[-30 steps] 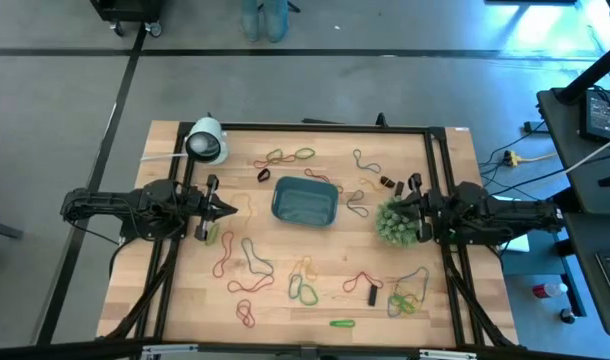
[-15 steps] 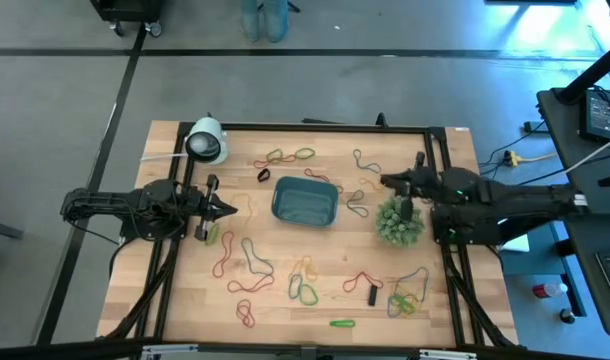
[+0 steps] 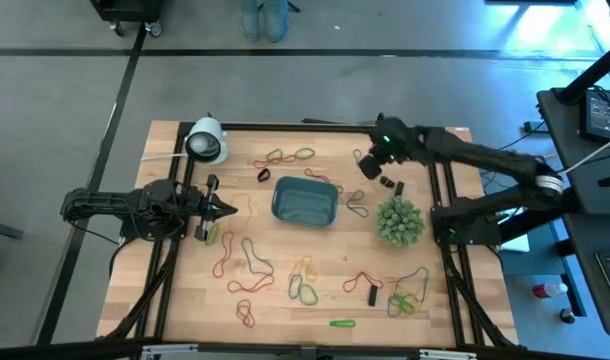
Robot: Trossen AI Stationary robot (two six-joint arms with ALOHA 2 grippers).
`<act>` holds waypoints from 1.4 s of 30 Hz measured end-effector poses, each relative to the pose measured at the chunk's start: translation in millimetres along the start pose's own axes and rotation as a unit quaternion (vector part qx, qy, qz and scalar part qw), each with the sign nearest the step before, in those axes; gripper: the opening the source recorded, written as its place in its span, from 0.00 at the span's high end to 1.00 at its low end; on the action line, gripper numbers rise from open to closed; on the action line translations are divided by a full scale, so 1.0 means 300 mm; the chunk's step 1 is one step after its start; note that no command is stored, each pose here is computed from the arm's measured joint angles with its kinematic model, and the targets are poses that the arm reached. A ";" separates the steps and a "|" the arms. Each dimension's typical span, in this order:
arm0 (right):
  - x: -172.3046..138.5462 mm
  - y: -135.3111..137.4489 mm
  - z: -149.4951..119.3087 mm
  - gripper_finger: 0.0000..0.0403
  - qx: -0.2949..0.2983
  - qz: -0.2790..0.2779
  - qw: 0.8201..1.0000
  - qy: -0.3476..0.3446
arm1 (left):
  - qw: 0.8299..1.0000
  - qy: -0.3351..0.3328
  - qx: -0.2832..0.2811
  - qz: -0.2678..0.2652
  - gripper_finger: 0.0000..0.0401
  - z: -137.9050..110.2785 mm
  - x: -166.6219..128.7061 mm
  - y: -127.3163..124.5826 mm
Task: Pick and place rubber bands into bin
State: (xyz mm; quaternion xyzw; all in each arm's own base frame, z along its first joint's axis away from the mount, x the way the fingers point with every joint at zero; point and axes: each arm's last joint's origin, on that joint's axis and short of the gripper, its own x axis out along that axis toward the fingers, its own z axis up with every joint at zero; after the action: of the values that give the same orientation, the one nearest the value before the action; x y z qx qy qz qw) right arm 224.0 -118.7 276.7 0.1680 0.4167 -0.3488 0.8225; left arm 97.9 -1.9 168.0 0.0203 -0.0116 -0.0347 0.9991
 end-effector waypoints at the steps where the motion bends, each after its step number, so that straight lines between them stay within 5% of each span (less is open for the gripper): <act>1: 0.030 -0.013 0.016 0.97 0.007 0.004 1.000 0.021 | 1.000 0.000 0.000 0.000 0.99 -0.001 0.000 0.000; 13: 0.382 -0.128 -0.011 0.75 0.049 -0.060 0.971 0.226 | 1.000 0.000 0.000 0.000 0.98 0.000 0.000 0.000; 29: 0.540 -0.193 -0.071 0.71 0.060 -0.073 0.951 0.296 | 1.000 0.000 0.000 0.000 0.98 0.000 0.000 0.000; 33: 0.552 -0.216 -0.075 0.77 0.062 -0.061 0.949 0.303 | 1.000 0.000 0.000 0.000 0.99 0.000 0.000 0.000; 38: 0.560 -0.230 -0.078 0.97 0.069 -0.039 0.948 0.307 | 1.000 0.000 0.000 0.000 0.99 0.000 0.000 0.000; 42: 0.548 -0.230 -0.075 0.98 0.067 -0.040 0.949 0.306 | 1.000 0.000 0.000 0.000 0.98 0.000 0.000 0.000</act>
State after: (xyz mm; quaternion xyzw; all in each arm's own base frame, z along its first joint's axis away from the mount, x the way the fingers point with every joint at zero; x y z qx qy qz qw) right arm 229.3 -225.6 132.3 0.3048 0.6306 -0.3400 0.6275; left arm 97.9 -1.9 167.8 0.0202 -0.0115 -0.0347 0.9991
